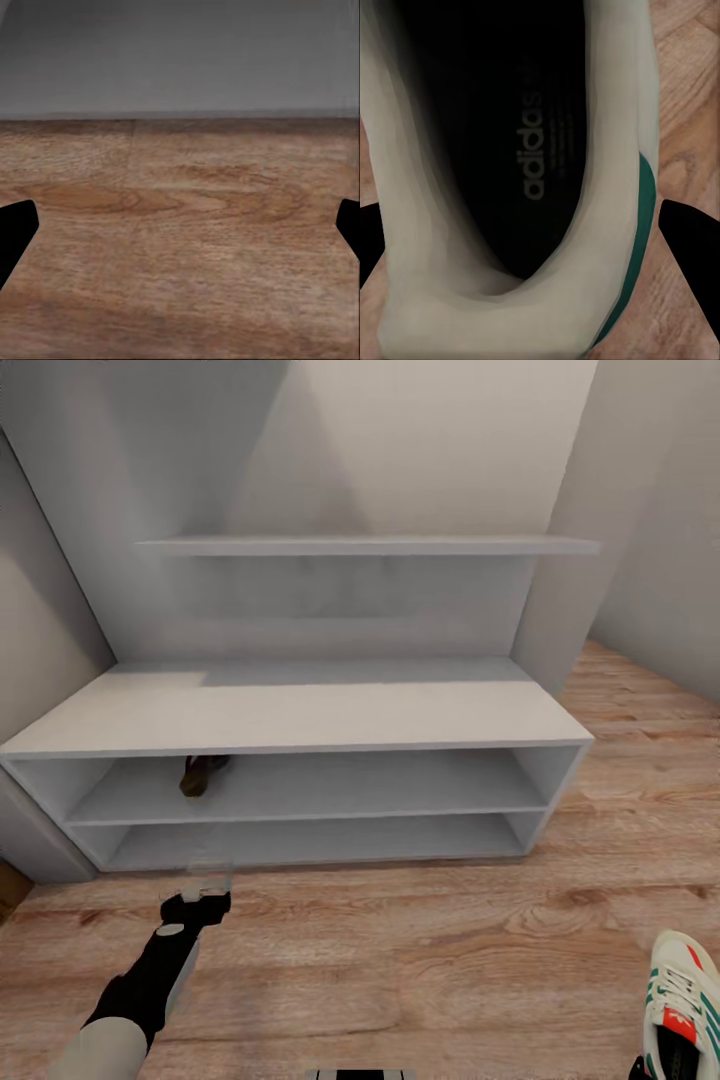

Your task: Pick up the two gym shoes and the two sandals from the corridor floor and place them onto the hallstand (shoe rack) in the corridor, making sure they are on the rack and not on the floor. Arrange them so the two gym shoes are next to each other and the two sandals are next to each other.

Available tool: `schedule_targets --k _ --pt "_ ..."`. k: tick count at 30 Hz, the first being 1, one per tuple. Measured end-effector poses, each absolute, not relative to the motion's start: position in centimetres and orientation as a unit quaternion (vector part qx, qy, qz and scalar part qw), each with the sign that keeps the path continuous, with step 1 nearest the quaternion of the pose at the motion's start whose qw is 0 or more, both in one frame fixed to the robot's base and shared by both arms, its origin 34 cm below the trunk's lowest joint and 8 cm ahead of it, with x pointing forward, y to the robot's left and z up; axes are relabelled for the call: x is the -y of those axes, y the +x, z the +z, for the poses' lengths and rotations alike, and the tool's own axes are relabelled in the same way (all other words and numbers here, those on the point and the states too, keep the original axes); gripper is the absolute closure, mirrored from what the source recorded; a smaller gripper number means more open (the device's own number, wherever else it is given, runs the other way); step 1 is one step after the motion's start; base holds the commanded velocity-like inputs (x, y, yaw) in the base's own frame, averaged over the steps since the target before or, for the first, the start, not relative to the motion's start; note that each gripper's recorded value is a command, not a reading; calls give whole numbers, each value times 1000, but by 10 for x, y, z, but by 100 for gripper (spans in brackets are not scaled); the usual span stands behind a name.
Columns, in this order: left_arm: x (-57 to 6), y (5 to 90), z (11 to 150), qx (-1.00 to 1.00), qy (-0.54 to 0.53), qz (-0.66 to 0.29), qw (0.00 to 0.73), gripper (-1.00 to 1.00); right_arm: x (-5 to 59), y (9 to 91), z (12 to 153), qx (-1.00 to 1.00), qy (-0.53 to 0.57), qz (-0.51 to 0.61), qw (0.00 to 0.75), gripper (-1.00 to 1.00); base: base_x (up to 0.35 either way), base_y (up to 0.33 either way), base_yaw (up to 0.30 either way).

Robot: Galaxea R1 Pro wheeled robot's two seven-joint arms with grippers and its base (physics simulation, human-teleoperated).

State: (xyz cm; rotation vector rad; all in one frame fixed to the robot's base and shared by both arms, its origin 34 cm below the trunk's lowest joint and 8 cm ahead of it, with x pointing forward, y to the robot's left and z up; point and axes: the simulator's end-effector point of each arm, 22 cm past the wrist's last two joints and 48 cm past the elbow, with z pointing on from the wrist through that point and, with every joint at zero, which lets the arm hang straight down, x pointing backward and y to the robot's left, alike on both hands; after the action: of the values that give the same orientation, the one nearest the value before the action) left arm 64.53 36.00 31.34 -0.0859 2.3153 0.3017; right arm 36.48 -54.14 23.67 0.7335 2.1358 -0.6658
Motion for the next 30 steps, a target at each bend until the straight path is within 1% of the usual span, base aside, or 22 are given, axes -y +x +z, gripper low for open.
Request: schedule_targets --k 6,10,14,22,30 --pt "-336 604 289 -914 -8 56 402 -100 540 364 236 -839 287 -260 383 100 -18 -2 0" --pt "-308 526 259 -915 29 -35 401 -100 539 365 236 -839 287 -260 383 100 -3 0 0" --pt "-300 465 250 -908 43 -94 406 -100 539 365 236 -839 287 -259 383 100 0 0 0" --pt "-325 419 241 -915 7 -92 393 -100 539 366 236 -838 287 -259 385 100 0 0 0" --pt "-330 410 239 -917 2 -88 389 -100 539 366 237 -838 286 -259 386 100 0 0 0"
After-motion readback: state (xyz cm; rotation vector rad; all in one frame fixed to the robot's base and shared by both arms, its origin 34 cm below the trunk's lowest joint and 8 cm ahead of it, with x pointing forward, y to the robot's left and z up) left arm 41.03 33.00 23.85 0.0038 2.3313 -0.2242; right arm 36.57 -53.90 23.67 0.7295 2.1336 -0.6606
